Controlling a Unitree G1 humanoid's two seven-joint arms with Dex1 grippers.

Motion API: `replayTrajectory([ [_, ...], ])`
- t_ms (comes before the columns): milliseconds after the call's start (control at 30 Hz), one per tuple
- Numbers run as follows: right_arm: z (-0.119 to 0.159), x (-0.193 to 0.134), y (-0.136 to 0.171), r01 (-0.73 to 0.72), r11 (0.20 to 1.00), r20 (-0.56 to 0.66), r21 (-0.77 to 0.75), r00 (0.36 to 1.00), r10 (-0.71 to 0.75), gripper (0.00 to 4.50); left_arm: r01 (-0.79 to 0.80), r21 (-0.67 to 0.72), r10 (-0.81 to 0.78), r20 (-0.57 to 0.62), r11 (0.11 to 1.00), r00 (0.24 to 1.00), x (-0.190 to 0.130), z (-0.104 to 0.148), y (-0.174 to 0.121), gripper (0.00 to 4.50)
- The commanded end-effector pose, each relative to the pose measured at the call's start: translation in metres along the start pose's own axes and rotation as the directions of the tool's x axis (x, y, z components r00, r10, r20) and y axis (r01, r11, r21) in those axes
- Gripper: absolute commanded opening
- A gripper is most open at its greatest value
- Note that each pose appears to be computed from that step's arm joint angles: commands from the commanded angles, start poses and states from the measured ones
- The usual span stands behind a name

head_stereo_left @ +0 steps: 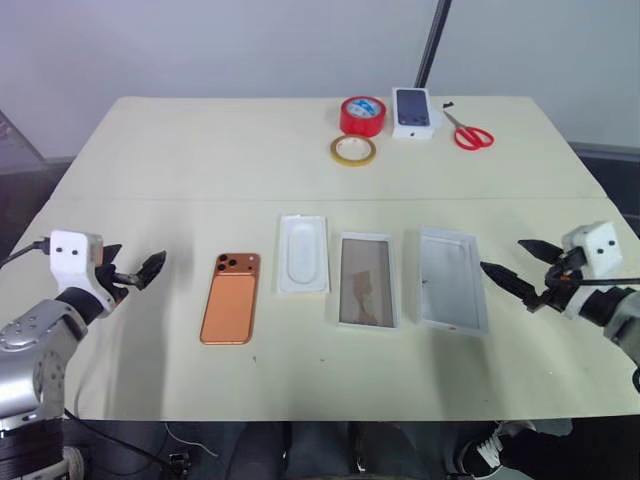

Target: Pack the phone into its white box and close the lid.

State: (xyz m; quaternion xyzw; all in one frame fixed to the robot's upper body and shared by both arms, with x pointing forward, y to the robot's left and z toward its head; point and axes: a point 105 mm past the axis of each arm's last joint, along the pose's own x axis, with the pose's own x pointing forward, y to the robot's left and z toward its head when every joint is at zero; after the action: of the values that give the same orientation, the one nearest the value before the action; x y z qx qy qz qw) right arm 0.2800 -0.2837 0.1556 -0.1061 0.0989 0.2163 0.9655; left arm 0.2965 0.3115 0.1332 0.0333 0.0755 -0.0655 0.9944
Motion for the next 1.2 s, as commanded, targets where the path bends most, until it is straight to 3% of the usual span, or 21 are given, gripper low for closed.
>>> replayTrajectory([
  [33,0.014,-0.001,-0.004,0.009,0.999,0.036,-0.049,0.999,-0.007,4.5,0.001,0.033,-0.002,0.041,0.999,0.999,0.0,0.012,-0.001,4.48],
  [333,0.021,0.005,0.007,-0.028,0.997,0.044,-0.072,0.999,0.031,4.5,0.046,0.037,-0.048,0.053,0.998,0.997,0.004,0.017,-0.011,4.48],
  [533,0.041,0.023,0.042,-0.146,0.981,0.051,-0.131,0.987,0.154,4.5,0.205,-0.014,-0.203,0.075,0.979,0.976,0.017,0.032,-0.056,4.48],
  [633,0.05,0.037,0.073,-0.234,0.958,0.052,-0.167,0.968,0.245,4.5,0.364,-0.075,-0.363,0.027,0.928,0.931,0.025,0.034,-0.109,4.48],
  [767,0.054,0.045,0.095,-0.283,0.938,0.046,-0.199,0.954,0.298,4.5,0.408,-0.156,-0.418,-0.031,0.899,0.908,0.04,0.042,-0.144,4.48],
  [1033,0.049,0.044,0.107,-0.273,0.938,0.048,-0.211,0.956,0.289,4.5,0.347,-0.344,-0.443,-0.254,0.872,0.86,0.067,0.034,-0.175,4.48],
  [1200,0.053,0.041,0.114,-0.276,0.94,0.07,-0.202,0.953,0.295,4.5,0.332,-0.361,-0.46,-0.366,0.871,0.809,0.069,0.025,-0.193,4.48],
])
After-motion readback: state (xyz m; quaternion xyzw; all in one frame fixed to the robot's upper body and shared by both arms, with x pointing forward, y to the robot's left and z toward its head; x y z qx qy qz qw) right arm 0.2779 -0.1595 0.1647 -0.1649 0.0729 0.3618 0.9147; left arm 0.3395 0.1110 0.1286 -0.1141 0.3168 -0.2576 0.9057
